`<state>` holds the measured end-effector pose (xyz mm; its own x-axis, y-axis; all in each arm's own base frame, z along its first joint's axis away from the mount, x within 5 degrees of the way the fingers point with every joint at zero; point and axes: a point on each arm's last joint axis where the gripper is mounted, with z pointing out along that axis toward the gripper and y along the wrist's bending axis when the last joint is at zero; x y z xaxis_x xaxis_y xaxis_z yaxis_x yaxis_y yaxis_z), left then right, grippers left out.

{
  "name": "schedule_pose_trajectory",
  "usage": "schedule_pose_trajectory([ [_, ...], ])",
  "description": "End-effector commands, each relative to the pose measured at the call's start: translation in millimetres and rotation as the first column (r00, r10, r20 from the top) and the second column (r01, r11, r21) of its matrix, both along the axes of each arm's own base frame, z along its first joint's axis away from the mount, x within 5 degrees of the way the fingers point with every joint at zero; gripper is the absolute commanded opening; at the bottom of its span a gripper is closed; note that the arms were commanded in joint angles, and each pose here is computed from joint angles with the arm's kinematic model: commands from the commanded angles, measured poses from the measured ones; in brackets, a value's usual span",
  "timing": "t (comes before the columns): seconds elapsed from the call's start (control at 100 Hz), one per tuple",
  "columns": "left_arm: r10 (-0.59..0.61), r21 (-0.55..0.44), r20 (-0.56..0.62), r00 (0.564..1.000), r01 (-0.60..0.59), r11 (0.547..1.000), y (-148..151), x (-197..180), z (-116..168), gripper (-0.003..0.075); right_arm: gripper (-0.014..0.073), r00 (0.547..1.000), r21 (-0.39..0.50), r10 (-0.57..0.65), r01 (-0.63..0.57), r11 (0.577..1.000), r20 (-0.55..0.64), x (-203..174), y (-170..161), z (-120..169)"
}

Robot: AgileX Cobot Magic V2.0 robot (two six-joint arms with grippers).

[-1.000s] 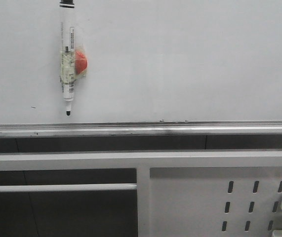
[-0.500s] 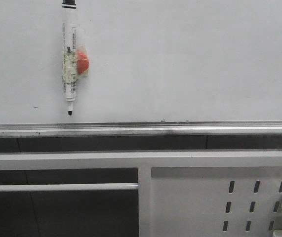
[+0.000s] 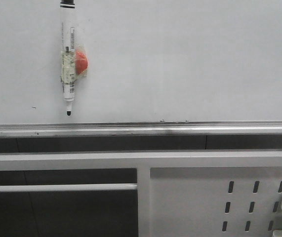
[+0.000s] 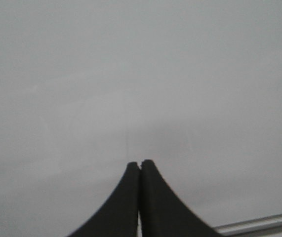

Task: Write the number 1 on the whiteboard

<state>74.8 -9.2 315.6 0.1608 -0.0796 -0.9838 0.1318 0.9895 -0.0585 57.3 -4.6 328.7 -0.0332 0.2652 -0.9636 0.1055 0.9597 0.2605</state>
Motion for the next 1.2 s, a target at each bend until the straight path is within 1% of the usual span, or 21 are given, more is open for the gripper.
schedule_pose_trajectory([
  [0.0, -0.061, -0.010, 0.048, 0.997, 0.061, 0.998, -5.0, 2.0, 12.8, 0.0557, -0.0048, 1.000, 0.000, 0.008, -0.008, 1.000, 0.030, 1.3, 0.4, 10.8],
  [0.02, -0.079, -0.019, 0.039, 0.996, 0.080, 0.997, -6.4, 2.8, 12.2, 0.0583, -0.0048, 1.000, 0.001, 0.009, -0.009, 1.000, 0.017, 1.3, 0.5, 9.6],
  [0.05, -0.104, -0.029, 0.018, 0.994, 0.104, 0.994, -8.6, 4.2, 9.4, 0.0601, -0.0050, 1.000, 0.003, 0.011, -0.011, 1.000, -0.001, 1.2, 0.7, 8.0],
  [0.11, -0.157, -0.030, -0.021, 0.987, 0.156, 0.987, -14.1, 7.7, 4.0, 0.0593, -0.0050, 0.999, -0.004, 0.025, -0.025, 1.000, -0.040, 1.0, 1.9, 4.5],
  [0.19, -0.216, -0.027, -0.051, 0.975, 0.214, 0.976, -21.9, 14.5, -4.0, 0.0536, -0.0050, 0.992, -0.096, 0.101, -0.108, 0.990, -0.074, 1.1, 7.8, 1.8],
  [0.23, -0.252, -0.010, -0.073, 0.965, 0.252, 0.968, -27.8, 18.8, -8.5, 0.0502, -0.0050, 0.983, -0.163, 0.174, -0.182, 0.970, -0.063, 1.2, 13.9, 3.0],
  [0.26, -0.267, 0.002, -0.081, 0.960, 0.268, 0.963, -30.4, 20.5, -10.8, 0.0481, -0.0050, 0.977, -0.187, 0.206, -0.212, 0.959, -0.053, 1.1, 16.5, 4.2],
  [0.3, -0.303, 0.043, -0.099, 0.948, 0.308, 0.950, -37.4, 24.6, -15.3, 0.0452, -0.0050, 0.962, -0.235, 0.271, -0.269, 0.934, -0.026, 0.5, 22.2, 7.0],
  [0.31, -0.303, 0.042, -0.096, 0.948, 0.308, 0.951, -37.4, 24.6, -15.7, 0.0447, -0.0050, 0.961, -0.221, 0.276, -0.274, 0.936, -0.021, 0.4, 22.7, 7.4],
  [0.32, -0.313, 0.058, -0.097, 0.945, 0.319, 0.946, -39.5, 25.8, -17.2, 0.0442, -0.0050, 0.958, -0.247, 0.285, -0.280, 0.928, -0.020, 0.3, 23.4, 7.8],
  [0.34, -0.328, 0.085, -0.106, 0.939, 0.337, 0.938, -43.0, 27.6, -19.9, 0.0432, -0.0050, 0.954, -0.257, 0.298, -0.290, 0.922, -0.006, 0.1, 24.6, 9.0],
  [0.37, -0.355, 0.107, -0.113, 0.928, 0.367, 0.924, -48.7, 30.4, -24.8, 0.0417, -0.0050, 0.950, -0.254, 0.312, -0.300, 0.919, 0.009, 0.4, 25.9, 10.0],
  [0.45, -0.415, 0.106, -0.127, 0.901, 0.428, 0.897, -61.3, 35.6, -36.5, 0.0406, -0.0050, 0.943, -0.205, 0.331, -0.316, 0.926, 0.042, 1.3, 27.7, 13.6],
  [0.56, -0.482, 0.106, -0.135, 0.866, 0.496, 0.862, -78.6, 42.3, -54.3, 0.0406, -0.0050, 0.934, -0.258, 0.356, -0.339, 0.905, 0.020, -0.5, 29.9, 14.8],
  [0.67, -0.505, 0.101, -0.181, 0.844, 0.526, 0.844, -91.9, 51.6, -72.4, 0.0406, -0.0050, 0.925, -0.265, 0.379, -0.362, 0.894, 0.016, -3.6, 32.2, 19.7],
  [0.79, -0.497, 0.061, -0.191, 0.847, 0.515, 0.855, -102.7, 64.8, -86.5, 0.0406, -0.0050, 0.917, -0.276, 0.398, -0.373, 0.886, 0.039, -6.7, 33.4, 28.0],
  [0.91, -0.508, 0.014, -0.126, 0.852, 0.514, 0.858, -113.2, 75.7, -94.3, 0.0405, -0.0050, 0.910, -0.285, 0.410, -0.377, 0.881, 0.065, -9.9, 34.0, 35.6],
  [1.02, -0.505, 0.001, -0.146, 0.851, 0.511, 0.860, -120.8, 85.4, -111.4, 0.0377, -0.0050, 0.906, -0.296, 0.412, -0.370, 0.881, 0.093, -13.3, 34.0, 43.8],
  [1.07, -0.518, -0.028, -0.140, 0.844, 0.519, 0.854, -124.3, 88.2, -117.4, 0.0367, -0.0050, 0.907, -0.298, 0.410, -0.365, 0.882, 0.102, -14.2, 33.8, 46.3],
  [1.12, -0.528, -0.056, -0.102, 0.843, 0.525, 0.849, -127.0, 90.8, -120.6, 0.0367, -0.0050, 0.907, -0.300, 0.408, -0.362, 0.883, 0.107, -14.4, 33.7, 47.9],
  [1.19, -0.529, -0.059, -0.058, 0.847, 0.526, 0.849, -129.6, 94.0, -125.9, 0.0367, -0.0050, 0.906, -0.301, 0.408, -0.361, 0.883, 0.111, -14.4, 33.7, 50.3],
])
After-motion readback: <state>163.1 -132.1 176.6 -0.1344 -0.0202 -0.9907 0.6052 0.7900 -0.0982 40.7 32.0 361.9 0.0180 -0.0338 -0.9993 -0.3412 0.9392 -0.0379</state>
